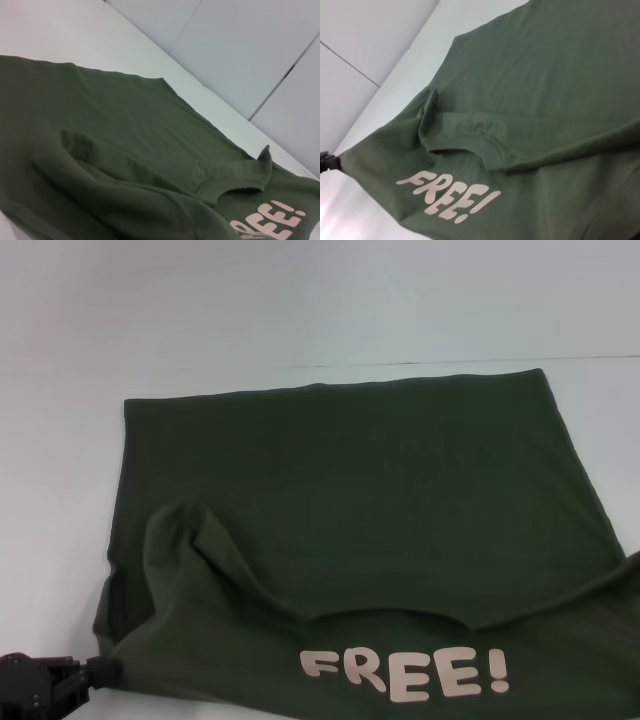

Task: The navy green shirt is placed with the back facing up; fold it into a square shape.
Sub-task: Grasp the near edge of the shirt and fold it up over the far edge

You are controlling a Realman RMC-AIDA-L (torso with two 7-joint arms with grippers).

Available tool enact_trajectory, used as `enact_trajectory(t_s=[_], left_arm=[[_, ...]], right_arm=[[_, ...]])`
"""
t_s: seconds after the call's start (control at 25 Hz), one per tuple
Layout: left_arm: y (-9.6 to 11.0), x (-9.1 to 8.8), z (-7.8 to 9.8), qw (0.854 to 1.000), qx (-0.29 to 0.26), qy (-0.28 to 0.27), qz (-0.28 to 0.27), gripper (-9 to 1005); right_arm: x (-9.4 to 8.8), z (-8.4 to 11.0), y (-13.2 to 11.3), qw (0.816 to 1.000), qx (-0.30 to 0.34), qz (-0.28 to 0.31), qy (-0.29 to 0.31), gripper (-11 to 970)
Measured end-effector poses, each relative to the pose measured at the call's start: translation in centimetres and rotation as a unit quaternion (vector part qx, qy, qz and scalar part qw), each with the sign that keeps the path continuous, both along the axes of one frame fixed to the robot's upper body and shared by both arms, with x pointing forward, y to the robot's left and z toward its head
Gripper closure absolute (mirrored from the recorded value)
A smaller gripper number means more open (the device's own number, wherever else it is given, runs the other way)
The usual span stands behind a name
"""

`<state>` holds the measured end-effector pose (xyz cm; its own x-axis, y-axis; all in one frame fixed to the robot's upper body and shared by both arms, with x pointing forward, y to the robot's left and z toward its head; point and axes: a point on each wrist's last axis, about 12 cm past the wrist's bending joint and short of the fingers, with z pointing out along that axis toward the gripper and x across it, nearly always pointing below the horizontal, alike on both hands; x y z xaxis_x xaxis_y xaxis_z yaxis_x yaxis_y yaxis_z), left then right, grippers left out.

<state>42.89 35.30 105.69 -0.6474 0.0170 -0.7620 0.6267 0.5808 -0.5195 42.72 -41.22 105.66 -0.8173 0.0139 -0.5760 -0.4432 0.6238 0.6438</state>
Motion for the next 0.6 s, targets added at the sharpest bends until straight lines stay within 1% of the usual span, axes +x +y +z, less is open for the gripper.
enact_trajectory(t_s=[0.16, 0.28, 0.36, 0.4, 0.52, 0.6], left_arm=[[0.1, 0.2, 0.1, 1.0, 0.001, -0.002, 0.003, 994], [0.2, 1.0, 0.6, 1.0, 0.002, -0.012, 0.004, 994], [0.3, 2.1, 1.0, 1.0, 0.006, -0.022, 0.007, 994], [0.3, 2.6, 1.1, 1.0, 0.007, -0.024, 0.009, 994], [0.2, 4.7, 1.8, 0.999, 0.013, -0.037, 0.015, 994], [0.0, 6.4, 2.2, 0.999, 0.019, -0.046, 0.019, 994]], right_arm=[[-0.8, -0.1, -0.1, 1.0, 0.007, -0.004, -0.005, 912], [-0.6, 0.1, -0.4, 1.0, 0.01, -0.016, -0.015, 912], [0.1, 0.5, -0.4, 0.999, 0.012, -0.022, -0.026, 912], [0.7, 0.7, -0.4, 0.999, 0.013, -0.026, -0.035, 912], [2.7, 1.5, -0.1, 0.997, 0.012, -0.037, -0.061, 911], [4.2, 2.0, 0.1, 0.996, 0.012, -0.044, -0.08, 911]])
